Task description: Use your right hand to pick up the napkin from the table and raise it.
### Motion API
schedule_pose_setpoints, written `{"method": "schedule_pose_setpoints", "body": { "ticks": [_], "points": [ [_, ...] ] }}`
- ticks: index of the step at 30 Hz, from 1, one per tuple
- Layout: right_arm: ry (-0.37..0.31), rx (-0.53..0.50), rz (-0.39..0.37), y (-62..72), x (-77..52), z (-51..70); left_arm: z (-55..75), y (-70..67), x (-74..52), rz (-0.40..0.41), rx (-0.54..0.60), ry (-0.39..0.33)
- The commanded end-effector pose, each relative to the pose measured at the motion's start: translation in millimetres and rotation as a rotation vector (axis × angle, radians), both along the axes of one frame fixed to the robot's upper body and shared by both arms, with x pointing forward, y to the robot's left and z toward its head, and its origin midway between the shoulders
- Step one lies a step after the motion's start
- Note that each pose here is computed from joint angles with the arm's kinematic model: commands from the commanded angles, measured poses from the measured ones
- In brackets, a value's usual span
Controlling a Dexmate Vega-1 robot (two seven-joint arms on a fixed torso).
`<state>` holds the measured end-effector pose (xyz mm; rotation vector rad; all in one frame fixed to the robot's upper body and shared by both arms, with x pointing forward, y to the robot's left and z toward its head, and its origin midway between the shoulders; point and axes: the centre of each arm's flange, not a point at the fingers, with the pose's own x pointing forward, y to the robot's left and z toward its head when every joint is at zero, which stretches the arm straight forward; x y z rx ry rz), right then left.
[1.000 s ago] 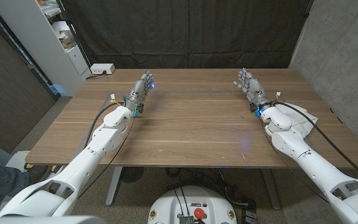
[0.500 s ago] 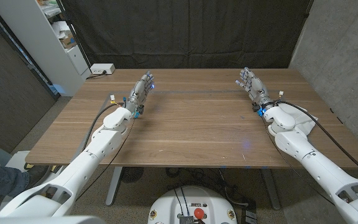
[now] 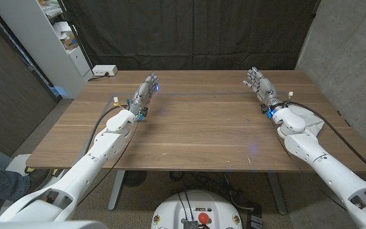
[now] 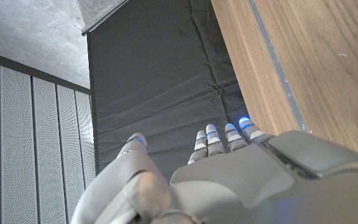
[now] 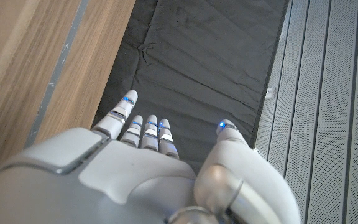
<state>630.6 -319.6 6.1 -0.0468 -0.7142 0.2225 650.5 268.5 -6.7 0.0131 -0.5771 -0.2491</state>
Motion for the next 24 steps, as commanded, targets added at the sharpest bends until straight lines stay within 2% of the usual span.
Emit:
{"method": "schedule_pose_setpoints", "body": {
  "ticks": [1, 12, 24],
  "points": [
    [-0.019, -0.011, -0.012, -8.2, -8.9, 1.2, -1.6, -1.1, 0.1, 0.002, -0.017, 0.0],
    [-0.046, -0.025, -0.025, -11.5, -12.4, 7.1, -4.5, 0.9, -2.7, 0.007, -0.02, -0.002],
    [-0.066, -0.032, -0.032, -14.7, -13.4, 11.4, -0.2, -0.1, -6.0, 0.006, -0.011, -0.012]
  ]
}}
